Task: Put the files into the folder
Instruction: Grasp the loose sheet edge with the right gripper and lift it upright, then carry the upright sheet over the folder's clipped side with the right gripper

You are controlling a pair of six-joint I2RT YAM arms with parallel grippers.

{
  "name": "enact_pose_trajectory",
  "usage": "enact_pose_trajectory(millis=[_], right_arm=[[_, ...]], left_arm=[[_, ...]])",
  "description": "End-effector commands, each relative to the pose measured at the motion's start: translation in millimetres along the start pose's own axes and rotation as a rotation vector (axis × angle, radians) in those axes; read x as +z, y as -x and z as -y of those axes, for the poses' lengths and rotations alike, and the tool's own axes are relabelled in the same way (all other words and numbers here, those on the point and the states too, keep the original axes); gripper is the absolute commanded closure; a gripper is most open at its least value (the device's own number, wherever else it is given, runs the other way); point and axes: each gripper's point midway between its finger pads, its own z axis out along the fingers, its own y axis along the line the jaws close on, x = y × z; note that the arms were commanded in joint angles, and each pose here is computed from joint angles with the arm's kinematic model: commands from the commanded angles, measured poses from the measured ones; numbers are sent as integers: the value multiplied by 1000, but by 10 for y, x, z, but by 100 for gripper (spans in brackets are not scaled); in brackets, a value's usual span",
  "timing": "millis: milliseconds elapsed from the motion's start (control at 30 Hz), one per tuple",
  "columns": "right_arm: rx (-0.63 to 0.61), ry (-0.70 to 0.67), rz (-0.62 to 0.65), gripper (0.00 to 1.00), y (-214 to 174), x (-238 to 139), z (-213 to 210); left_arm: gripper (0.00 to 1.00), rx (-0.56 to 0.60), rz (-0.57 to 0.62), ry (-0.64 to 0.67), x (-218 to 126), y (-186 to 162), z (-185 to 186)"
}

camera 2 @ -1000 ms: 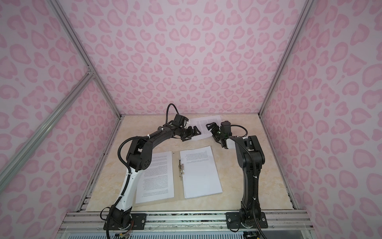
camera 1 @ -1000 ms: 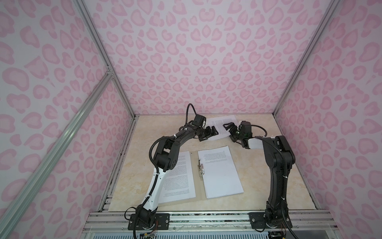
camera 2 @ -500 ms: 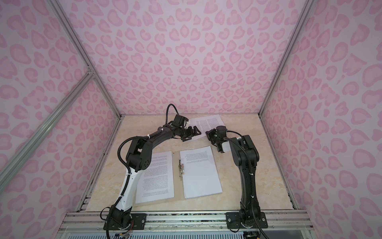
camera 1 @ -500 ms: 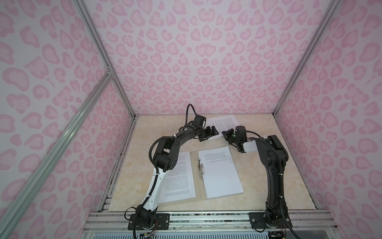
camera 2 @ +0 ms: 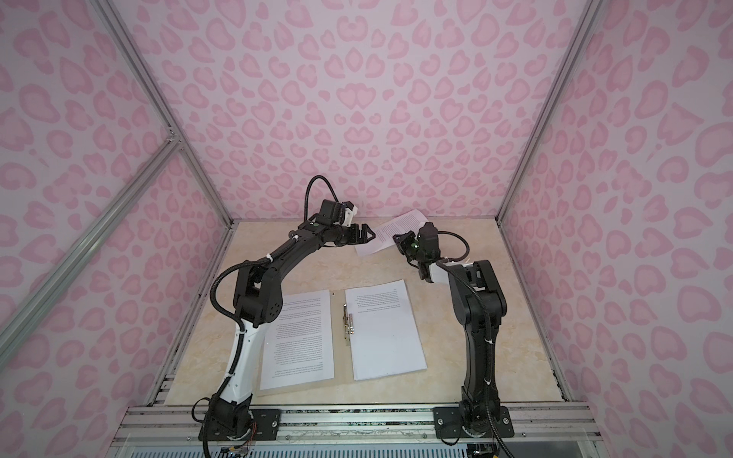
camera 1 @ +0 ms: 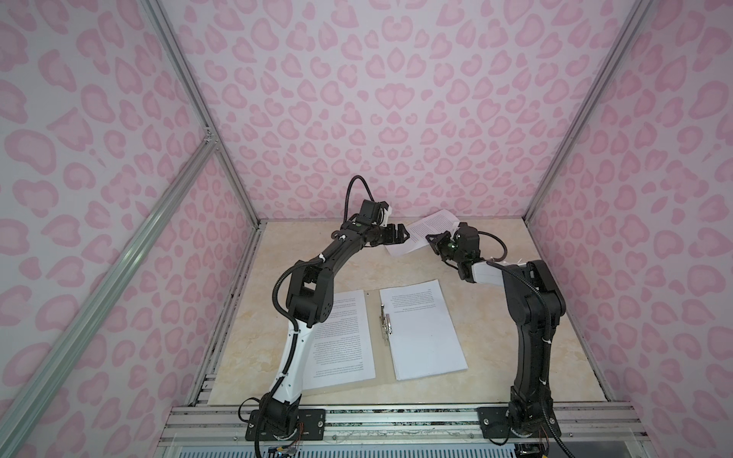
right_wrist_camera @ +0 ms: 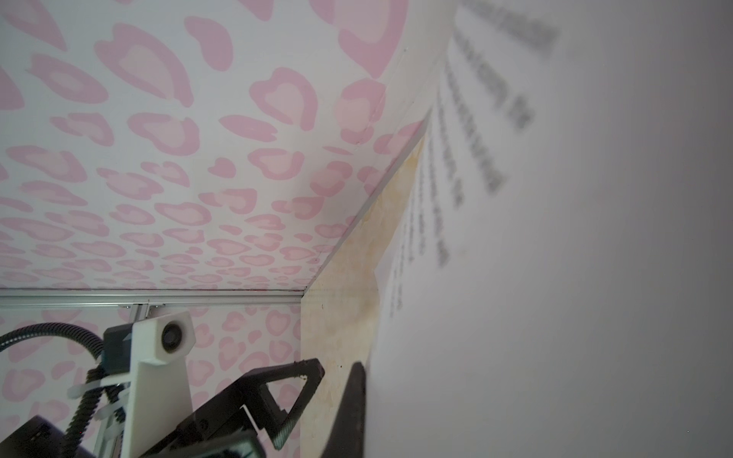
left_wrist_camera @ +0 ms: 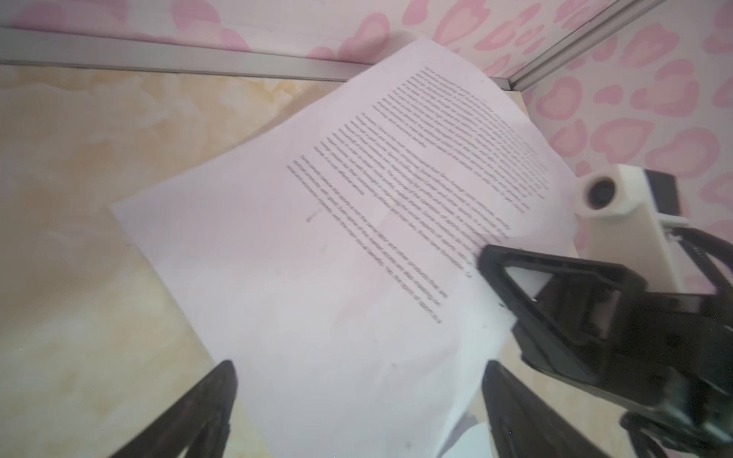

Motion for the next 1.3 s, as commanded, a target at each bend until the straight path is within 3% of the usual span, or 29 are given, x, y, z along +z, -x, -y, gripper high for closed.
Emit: enact_pose_trajectory(millis=[0, 167, 300, 433, 567, 833, 1033, 1267], right_arm=[[-101, 3, -63, 100, -77, -85, -124], [-254, 25, -117, 100, -156, -327, -523], [-360, 47, -183, 100, -286, -487, -792], [-392, 74, -223, 100, -434, -609, -897], [-415, 80, -254, 100, -577, -752, -922], [-492, 41, -452, 100, -1087, -1332, -935], [-453, 143, -660, 100, -1530, -1869, -1133], [-473, 180, -704, 100, -1708, -2547, -1564]], left_arm=[[2, 181, 258, -70, -1510, 707, 935], [2, 223, 373, -68, -2065, 456, 1008], [2, 188, 484, 24, -2496, 374, 789], [2, 141, 549, 81, -2773, 289, 523], [2, 132, 594, 69, -3009, 158, 512], [2, 44, 492, 69, -3041, -460, 394], [2, 12, 288, 48, -2895, -1059, 328], [2, 30, 230, 74, -2935, -1416, 247]])
